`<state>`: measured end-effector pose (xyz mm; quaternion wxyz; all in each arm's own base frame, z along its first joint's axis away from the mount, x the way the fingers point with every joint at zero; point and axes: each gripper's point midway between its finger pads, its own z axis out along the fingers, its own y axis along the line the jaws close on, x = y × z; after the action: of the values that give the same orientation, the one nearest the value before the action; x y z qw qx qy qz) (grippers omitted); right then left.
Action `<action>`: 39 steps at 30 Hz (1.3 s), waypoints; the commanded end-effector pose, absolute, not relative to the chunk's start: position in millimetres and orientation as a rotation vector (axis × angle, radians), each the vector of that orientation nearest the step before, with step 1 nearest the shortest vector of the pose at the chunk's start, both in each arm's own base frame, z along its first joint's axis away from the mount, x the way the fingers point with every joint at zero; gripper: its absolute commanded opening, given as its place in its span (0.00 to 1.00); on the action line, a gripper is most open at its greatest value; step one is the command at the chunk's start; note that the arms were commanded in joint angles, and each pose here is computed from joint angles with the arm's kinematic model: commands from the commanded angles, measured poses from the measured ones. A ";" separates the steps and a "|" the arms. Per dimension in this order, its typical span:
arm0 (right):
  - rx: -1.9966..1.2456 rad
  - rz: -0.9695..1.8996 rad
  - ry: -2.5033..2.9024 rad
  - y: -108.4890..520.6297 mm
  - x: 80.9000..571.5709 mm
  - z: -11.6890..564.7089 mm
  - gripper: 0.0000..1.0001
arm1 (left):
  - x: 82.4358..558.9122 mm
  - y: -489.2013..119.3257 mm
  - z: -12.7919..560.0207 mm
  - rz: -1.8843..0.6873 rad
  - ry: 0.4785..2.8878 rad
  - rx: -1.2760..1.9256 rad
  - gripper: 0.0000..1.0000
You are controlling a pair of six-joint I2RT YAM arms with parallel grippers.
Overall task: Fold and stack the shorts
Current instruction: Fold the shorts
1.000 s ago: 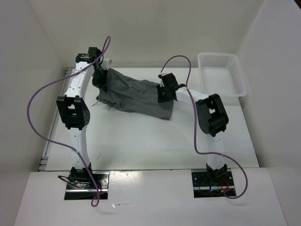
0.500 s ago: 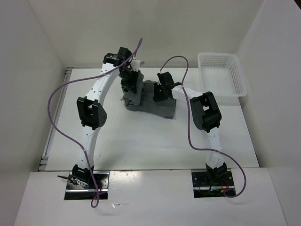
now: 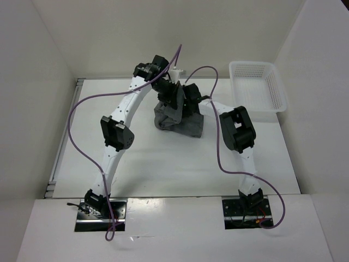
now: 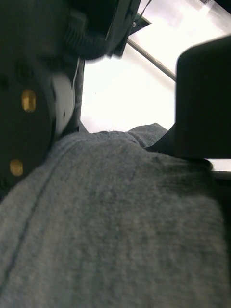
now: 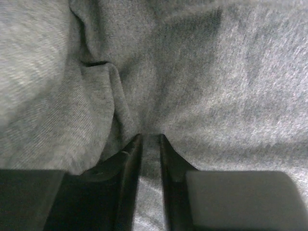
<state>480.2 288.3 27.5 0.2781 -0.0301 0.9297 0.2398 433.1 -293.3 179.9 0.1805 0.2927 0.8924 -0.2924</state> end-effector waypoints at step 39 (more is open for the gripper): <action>0.313 -0.252 2.321 33.8 504.0 95.9 0.31 | 428.6 -388.0 199.0 -0.874 2.216 1.027 1.00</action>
<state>492.9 92.7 31.1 0.3164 0.0759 0.9455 -0.0133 423.3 -384.1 145.5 0.2092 0.3707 0.8538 -0.2997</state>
